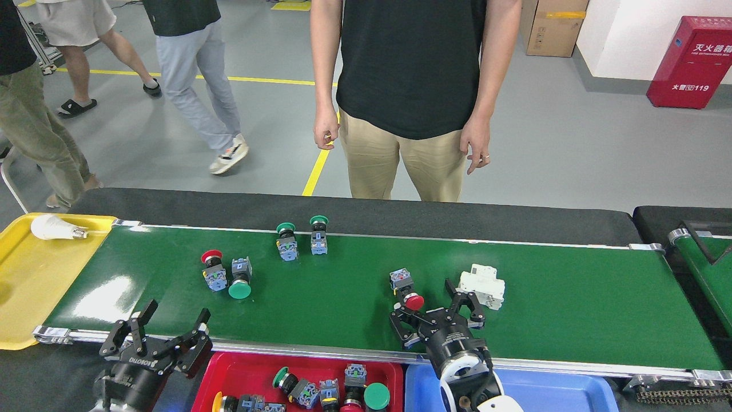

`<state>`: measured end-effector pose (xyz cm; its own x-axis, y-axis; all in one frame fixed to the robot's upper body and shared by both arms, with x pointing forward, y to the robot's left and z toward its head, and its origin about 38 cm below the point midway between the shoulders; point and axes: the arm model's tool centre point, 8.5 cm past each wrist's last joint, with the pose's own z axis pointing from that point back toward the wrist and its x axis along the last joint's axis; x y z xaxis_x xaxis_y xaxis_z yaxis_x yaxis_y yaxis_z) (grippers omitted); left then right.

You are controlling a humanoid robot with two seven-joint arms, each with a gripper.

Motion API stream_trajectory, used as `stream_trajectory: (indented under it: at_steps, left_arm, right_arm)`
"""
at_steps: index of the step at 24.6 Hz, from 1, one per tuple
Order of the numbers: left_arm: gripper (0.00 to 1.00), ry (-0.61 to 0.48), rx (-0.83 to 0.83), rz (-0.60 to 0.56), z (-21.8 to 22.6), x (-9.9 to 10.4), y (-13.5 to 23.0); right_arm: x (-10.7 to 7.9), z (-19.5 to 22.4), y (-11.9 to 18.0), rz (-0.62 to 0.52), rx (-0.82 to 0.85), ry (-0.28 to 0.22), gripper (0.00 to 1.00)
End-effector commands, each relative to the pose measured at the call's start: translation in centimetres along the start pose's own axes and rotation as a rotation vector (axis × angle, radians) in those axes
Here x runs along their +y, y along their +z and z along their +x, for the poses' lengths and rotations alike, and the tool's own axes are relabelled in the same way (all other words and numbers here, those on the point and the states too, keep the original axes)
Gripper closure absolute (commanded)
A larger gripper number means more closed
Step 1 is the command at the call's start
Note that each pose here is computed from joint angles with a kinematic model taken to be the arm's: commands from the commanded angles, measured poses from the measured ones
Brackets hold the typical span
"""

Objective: Pick switch part from conveyor to tray

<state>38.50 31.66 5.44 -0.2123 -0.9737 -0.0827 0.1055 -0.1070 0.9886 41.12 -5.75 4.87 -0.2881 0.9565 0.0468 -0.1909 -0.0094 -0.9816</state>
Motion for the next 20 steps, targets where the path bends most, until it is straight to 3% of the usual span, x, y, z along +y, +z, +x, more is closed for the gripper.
stream_trajectory:
  at_steps: [1,2,3,4,6,9,14,17,20]
  left_arm:
    - [0.0,0.011,-0.007,-0.054,0.0,-0.2,-1.4]
    - [0.0,0.022,0.001,-0.067,-0.2,-0.1,-2.2]
    - [0.0,0.03,0.02,-0.067,-0.5,0.1,-2.8]
    - [0.0,0.039,0.047,-0.072,-0.8,0.1,-3.3]
    - [0.0,0.054,0.11,-0.081,-1.5,0.1,-4.1]
    - [0.0,0.076,0.188,-0.111,-2.7,-0.4,-5.1]
    - [0.0,0.089,0.243,-0.132,-4.3,-0.4,-6.2]
    - [0.0,0.089,0.248,-0.149,-4.8,-0.9,-6.1]
    - [0.0,0.102,0.256,-0.157,-5.2,-0.7,-6.8]
  right_arm:
    - [-1.0,1.0,-0.8,-0.015,-0.017,0.001,0.15]
    - [-1.0,1.3,-1.0,-0.011,-0.026,0.001,0.31]
    - [-0.9,1.6,-1.1,-0.005,-0.033,0.009,0.59]
    - [-1.0,1.9,-1.2,-0.001,-0.043,0.017,0.75]
    - [-1.0,2.2,-1.4,0.012,-0.068,0.038,0.91]
    - [-1.1,2.6,-1.6,0.013,-0.101,0.05,0.97]
    - [-1.1,3.5,-1.4,0.015,-0.163,0.066,0.97]
    - [-2.6,4.9,-0.9,-0.025,-0.21,0.074,0.97]
    - [-3.7,7.8,1.9,-0.064,-0.341,0.098,0.97]
